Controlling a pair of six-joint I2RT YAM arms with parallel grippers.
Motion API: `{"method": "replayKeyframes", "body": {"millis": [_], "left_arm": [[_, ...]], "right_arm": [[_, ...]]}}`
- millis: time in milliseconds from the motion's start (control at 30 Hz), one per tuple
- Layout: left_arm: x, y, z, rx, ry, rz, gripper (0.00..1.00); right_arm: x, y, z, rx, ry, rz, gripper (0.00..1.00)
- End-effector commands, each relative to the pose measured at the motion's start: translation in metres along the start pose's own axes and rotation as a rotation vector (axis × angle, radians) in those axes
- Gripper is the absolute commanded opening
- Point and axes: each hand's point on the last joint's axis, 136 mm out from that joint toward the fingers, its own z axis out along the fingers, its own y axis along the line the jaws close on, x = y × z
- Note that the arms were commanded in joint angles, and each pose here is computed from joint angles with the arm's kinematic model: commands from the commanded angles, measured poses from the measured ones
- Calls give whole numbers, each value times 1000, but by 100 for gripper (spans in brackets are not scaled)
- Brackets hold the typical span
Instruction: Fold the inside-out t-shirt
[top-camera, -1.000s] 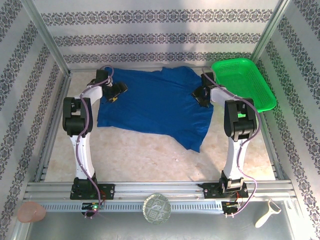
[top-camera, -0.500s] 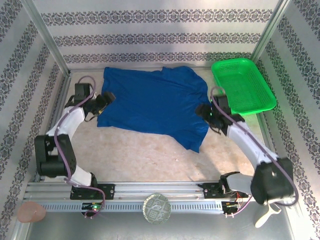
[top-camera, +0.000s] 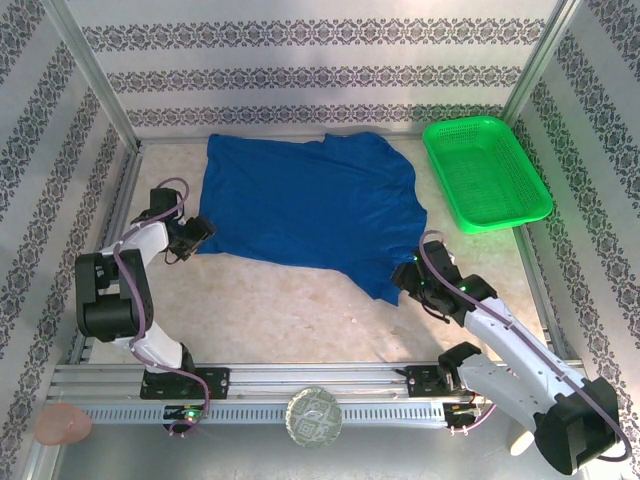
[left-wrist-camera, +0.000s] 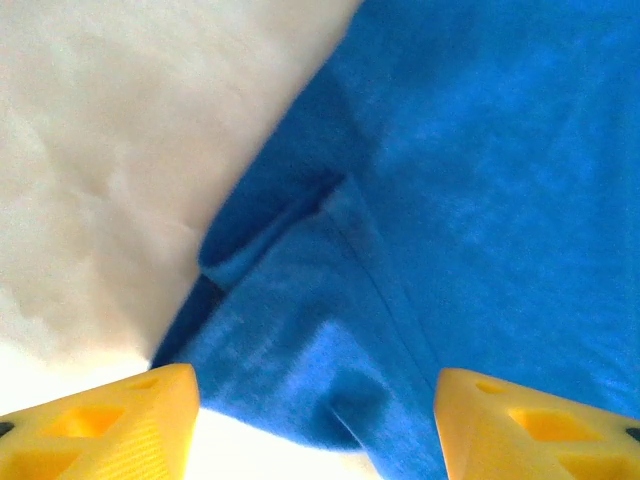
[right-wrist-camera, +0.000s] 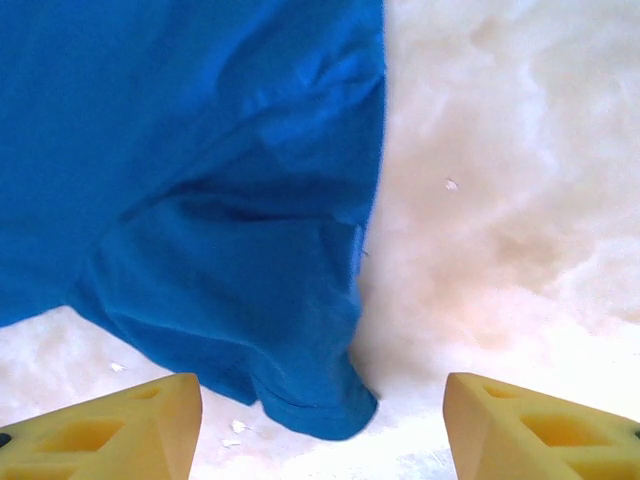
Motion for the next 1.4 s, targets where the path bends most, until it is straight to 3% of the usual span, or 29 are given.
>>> {"method": "replayKeyframes", "body": {"millis": [0,33,200,267,633,833,1067,1367], "left_arm": [[-5,12,3,-57,1,11,62],[-3,14,6,-61,7,7,58],[3,20,13,-68,25,6,9],[5,23,9,-77,19,12,0],[24,35,-33,-47,-54,2,0],[22,33,-38,-31,-74,-2,0],[11,26,-33,-36,-56,2,26],[2,19,-32,-25,-56,1,29]], "right_arm": [[3,-11,2,62,-11,2,66],[4,-11,3,66,-10,0,66],[13,-8,10,82,18,-27,66],[19,-5,14,89,29,-54,67],[40,27,19,108,64,-342,62],[48,59,21,103,63,-490,58],[55,68,46,132,109,-553,51],[66,49,77,194,196,-544,38]]}}
